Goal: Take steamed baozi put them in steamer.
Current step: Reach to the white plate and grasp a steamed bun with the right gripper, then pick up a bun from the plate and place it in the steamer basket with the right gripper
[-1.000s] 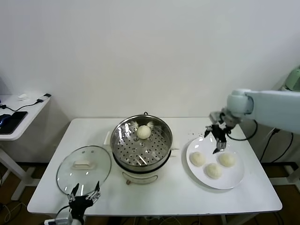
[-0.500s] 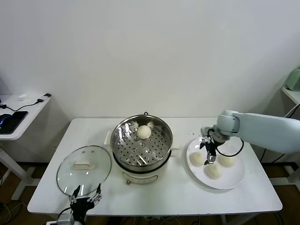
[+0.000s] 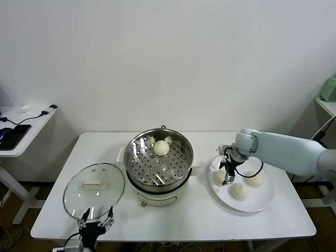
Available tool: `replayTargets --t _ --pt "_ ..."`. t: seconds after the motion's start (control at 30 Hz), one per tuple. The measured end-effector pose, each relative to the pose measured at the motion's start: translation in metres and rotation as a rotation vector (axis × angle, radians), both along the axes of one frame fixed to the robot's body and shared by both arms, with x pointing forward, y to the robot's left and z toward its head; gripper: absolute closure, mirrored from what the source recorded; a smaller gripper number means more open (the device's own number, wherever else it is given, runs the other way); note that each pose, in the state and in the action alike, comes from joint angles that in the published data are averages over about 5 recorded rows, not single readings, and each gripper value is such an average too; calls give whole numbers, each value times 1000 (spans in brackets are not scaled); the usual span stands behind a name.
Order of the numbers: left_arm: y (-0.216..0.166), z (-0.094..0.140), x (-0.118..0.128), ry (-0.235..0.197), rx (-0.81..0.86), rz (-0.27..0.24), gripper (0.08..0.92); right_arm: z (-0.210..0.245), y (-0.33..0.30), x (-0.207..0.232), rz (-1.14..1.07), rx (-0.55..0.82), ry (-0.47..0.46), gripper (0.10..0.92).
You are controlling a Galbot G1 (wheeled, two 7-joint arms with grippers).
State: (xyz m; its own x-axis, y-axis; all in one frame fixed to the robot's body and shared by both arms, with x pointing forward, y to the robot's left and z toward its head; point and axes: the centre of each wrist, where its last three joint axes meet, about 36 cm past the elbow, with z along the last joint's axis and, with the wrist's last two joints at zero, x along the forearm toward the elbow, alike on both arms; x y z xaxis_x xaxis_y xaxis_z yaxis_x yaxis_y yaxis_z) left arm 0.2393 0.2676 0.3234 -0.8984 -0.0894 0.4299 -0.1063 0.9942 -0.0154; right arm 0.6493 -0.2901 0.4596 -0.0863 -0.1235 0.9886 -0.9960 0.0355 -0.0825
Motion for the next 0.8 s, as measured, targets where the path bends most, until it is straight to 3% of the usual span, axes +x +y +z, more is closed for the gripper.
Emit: replayTargets --t 0.37,0.8 --pt "-2 2 -2 4 0 -3 177 37 2 8 20 30 -4 340" --pt "-7 12 -1 -1 -8 -17 177 209 46 17 122 87 -47 344"
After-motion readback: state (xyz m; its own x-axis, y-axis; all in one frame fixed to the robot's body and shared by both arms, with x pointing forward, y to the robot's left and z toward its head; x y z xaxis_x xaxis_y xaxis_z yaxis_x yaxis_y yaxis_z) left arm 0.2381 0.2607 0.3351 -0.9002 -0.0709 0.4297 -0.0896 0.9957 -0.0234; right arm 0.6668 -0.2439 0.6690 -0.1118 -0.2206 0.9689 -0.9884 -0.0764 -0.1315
